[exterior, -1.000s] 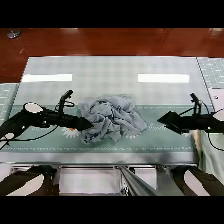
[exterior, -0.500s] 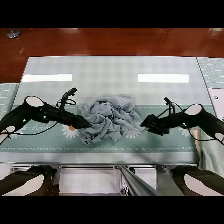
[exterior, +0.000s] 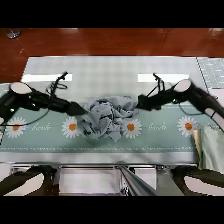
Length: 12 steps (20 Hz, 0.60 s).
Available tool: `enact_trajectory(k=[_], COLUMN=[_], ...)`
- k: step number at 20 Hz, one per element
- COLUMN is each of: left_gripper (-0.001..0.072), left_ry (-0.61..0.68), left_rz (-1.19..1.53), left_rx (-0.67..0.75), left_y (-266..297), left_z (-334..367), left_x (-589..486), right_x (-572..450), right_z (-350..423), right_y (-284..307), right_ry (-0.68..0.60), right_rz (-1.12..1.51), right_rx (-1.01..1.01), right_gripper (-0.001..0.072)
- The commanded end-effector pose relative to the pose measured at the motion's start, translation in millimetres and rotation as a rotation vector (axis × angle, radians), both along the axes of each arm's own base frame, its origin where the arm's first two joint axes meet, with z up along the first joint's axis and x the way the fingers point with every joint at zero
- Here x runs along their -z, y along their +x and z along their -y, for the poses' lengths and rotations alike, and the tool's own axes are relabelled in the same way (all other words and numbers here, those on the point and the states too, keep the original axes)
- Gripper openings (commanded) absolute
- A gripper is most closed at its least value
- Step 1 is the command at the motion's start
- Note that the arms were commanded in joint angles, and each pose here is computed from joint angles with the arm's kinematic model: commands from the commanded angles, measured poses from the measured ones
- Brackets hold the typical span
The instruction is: Fold the shirts.
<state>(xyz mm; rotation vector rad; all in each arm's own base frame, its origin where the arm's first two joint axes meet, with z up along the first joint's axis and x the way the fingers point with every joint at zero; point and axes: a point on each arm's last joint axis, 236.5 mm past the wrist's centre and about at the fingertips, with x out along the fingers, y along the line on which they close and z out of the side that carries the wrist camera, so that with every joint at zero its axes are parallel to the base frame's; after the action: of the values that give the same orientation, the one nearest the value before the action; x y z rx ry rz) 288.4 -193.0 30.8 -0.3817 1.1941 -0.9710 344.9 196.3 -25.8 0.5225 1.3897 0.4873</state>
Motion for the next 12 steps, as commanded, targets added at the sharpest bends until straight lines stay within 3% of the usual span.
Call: enact_trajectory(k=[1, 5, 9, 12], left_gripper=[0.0019, 0.0019, 0.0019, 0.0019], left_ry=[-0.019, -0.054, -0.026, 0.073], left_rz=[0.181, 0.576, 0.955, 1.14], left_rx=[-0.249, -0.509, -0.644, -0.759], left_y=[66, 100, 51, -1], left_z=[-41, -92, -128, -150], left_x=[-97, -261, -401, -452], right_x=[-115, -321, -470, -518], right_z=[33, 72, 113, 138], right_y=[61, 82, 1, -72], right_ry=[-0.064, -0.134, -0.28, -0.36], right_rz=[0.261, 0.765, 1.162, 1.318], right_rx=[-0.001, 0.092, 0.193, 0.268], right_gripper=[0.0024, 0.0024, 0.0024, 0.0024])
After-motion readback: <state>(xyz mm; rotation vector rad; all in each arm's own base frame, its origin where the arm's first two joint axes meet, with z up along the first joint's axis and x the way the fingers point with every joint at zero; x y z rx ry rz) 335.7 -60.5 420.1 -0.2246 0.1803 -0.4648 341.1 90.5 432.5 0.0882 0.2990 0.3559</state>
